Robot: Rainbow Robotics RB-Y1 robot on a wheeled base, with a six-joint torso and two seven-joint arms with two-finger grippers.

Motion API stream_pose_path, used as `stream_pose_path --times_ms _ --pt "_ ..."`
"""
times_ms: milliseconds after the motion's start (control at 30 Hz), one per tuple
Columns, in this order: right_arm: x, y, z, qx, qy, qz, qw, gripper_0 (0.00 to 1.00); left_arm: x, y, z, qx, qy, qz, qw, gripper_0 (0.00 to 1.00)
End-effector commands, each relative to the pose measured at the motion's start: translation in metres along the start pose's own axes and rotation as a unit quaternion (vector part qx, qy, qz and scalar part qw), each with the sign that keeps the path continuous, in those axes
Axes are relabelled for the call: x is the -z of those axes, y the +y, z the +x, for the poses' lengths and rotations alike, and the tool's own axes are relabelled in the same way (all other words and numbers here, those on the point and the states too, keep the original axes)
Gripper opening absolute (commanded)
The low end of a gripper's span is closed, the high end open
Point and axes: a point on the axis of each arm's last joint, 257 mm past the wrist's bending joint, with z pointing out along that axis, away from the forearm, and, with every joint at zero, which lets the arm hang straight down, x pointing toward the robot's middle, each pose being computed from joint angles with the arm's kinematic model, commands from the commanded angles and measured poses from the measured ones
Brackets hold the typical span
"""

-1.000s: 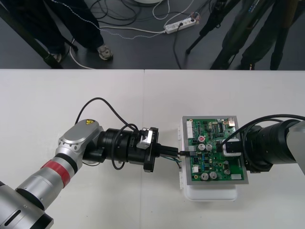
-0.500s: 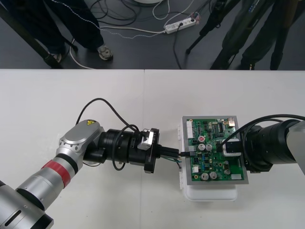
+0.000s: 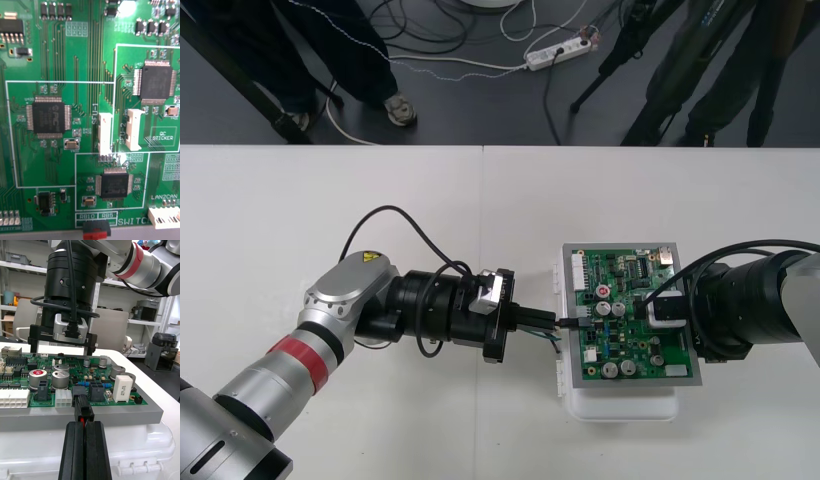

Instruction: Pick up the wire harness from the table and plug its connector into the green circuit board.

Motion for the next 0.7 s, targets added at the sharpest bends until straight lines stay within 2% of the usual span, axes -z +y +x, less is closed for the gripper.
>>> stream_pose_path --times_ms 33,700 --pt "0.0049 -0.0084 -0.0256 0.012 -0.022 0.011 1.000 1.00 -0.0296 0.0121 -0.0157 -0.068 -0.009 0.004 0.998 0.00" --pt "0.0049 -0.0087 -0.0249 0.013 -0.021 0.012 1.000 1.00 -0.0349 0.0180 -0.0197 -0.065 -0.009 0.003 0.998 0.00"
